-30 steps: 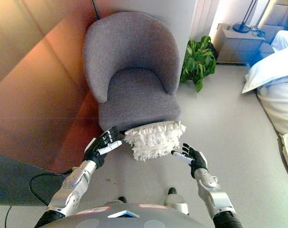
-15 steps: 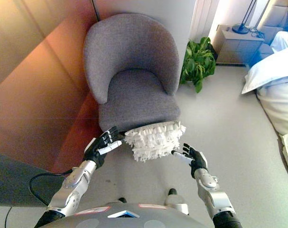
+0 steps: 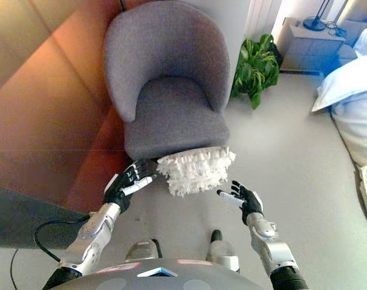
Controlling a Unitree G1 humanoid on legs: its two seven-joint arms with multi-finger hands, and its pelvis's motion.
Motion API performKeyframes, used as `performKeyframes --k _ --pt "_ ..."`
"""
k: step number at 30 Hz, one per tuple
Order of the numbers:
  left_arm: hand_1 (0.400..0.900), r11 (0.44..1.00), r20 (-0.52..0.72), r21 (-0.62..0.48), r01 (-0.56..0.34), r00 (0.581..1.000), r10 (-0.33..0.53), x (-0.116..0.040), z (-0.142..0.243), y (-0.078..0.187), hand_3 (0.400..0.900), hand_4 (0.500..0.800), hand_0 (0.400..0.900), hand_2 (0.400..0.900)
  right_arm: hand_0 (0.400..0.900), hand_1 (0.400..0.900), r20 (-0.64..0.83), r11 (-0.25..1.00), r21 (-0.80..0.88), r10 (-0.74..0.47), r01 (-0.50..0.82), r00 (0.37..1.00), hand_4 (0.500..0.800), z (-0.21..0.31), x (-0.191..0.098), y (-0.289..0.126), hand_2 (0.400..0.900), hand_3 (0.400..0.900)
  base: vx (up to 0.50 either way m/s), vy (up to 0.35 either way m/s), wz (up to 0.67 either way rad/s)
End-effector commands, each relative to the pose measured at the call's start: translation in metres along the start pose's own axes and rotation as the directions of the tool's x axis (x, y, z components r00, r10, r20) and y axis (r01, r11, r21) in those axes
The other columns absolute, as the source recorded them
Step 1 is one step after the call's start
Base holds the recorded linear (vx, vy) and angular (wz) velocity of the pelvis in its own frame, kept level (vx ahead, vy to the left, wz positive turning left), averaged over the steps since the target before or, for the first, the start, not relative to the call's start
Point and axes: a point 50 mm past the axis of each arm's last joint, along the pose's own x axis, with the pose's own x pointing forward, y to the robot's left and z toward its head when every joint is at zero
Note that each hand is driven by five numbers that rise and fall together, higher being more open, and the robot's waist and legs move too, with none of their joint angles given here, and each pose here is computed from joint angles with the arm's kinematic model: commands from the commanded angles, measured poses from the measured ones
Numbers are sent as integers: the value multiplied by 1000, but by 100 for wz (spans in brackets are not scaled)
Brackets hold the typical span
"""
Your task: Pick up the pillow and put it on the sofa.
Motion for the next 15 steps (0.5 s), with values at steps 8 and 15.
performKeyframes --k 8,15 --pt "900 1000 292 23 16 956 -22 2 50 1 900 800 900 900 900 900 222 996 -84 -5 24 975 800 39 -3 -18 900 900 471 205 -32" --pt "900 998 280 67 14 960 -32 -1 57 16 900 800 900 900 900 900 166 996 -89 -15 30 986 800 26 -9 -23 900 900 431 215 -15"
